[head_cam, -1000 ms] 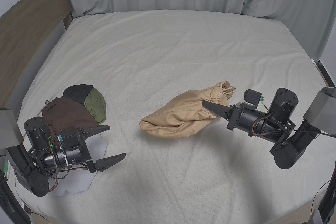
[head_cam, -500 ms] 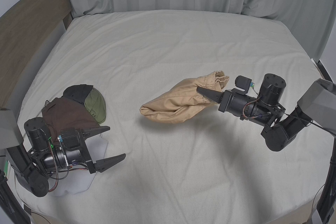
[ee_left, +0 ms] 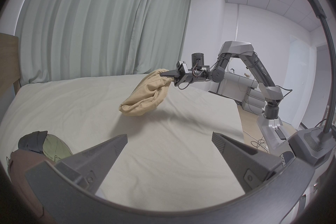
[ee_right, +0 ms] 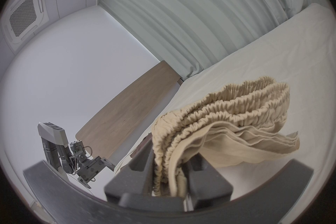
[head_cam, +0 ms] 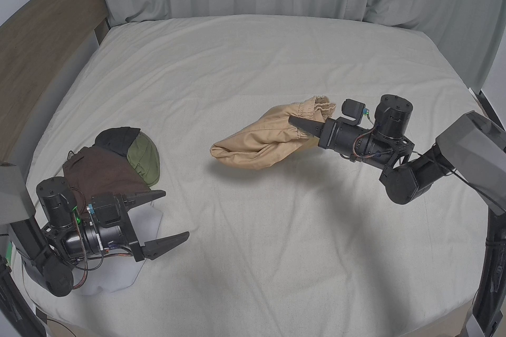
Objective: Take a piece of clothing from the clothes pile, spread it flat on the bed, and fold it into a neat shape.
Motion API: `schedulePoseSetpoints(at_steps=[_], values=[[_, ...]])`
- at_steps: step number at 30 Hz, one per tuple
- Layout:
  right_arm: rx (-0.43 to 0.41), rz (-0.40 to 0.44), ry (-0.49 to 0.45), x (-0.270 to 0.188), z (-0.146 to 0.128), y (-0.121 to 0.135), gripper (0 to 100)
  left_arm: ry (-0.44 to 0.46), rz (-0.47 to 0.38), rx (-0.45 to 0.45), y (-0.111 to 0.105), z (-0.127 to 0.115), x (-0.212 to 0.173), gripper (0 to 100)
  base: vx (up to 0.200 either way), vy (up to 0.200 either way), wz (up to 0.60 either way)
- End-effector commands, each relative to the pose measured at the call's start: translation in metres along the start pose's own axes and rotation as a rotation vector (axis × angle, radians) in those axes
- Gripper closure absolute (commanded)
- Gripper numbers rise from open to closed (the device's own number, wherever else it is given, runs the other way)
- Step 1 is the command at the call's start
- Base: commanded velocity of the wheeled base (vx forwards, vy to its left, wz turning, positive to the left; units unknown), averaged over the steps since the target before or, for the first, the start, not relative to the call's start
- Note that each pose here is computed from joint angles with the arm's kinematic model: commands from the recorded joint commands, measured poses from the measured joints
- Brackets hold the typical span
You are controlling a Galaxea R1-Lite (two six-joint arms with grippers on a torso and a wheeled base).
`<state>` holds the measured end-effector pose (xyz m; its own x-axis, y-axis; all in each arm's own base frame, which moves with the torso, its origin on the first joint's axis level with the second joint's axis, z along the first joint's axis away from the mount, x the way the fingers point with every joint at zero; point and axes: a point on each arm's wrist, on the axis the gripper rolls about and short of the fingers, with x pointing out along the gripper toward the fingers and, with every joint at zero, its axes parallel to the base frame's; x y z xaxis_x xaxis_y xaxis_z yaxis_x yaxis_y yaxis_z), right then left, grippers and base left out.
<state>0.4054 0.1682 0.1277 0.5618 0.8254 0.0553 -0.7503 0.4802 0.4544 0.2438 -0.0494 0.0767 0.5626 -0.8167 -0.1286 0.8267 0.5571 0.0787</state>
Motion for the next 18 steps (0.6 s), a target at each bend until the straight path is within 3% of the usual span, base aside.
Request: schedulePoseSetpoints(at_steps=[1,18], values=[[0.005,-0.008,0.003,0.007,-0.003,-0.011,100,0.001,0.000,0.000,0.000,0.000,0.000,0,0.000,0.000,0.00],[-0.001,-0.026,-0.016,0.030,0.029,-0.028,100,0.004,0.000,-0.004,-0.001,-0.001,-0.002,0,0.000,0.000,0.00]])
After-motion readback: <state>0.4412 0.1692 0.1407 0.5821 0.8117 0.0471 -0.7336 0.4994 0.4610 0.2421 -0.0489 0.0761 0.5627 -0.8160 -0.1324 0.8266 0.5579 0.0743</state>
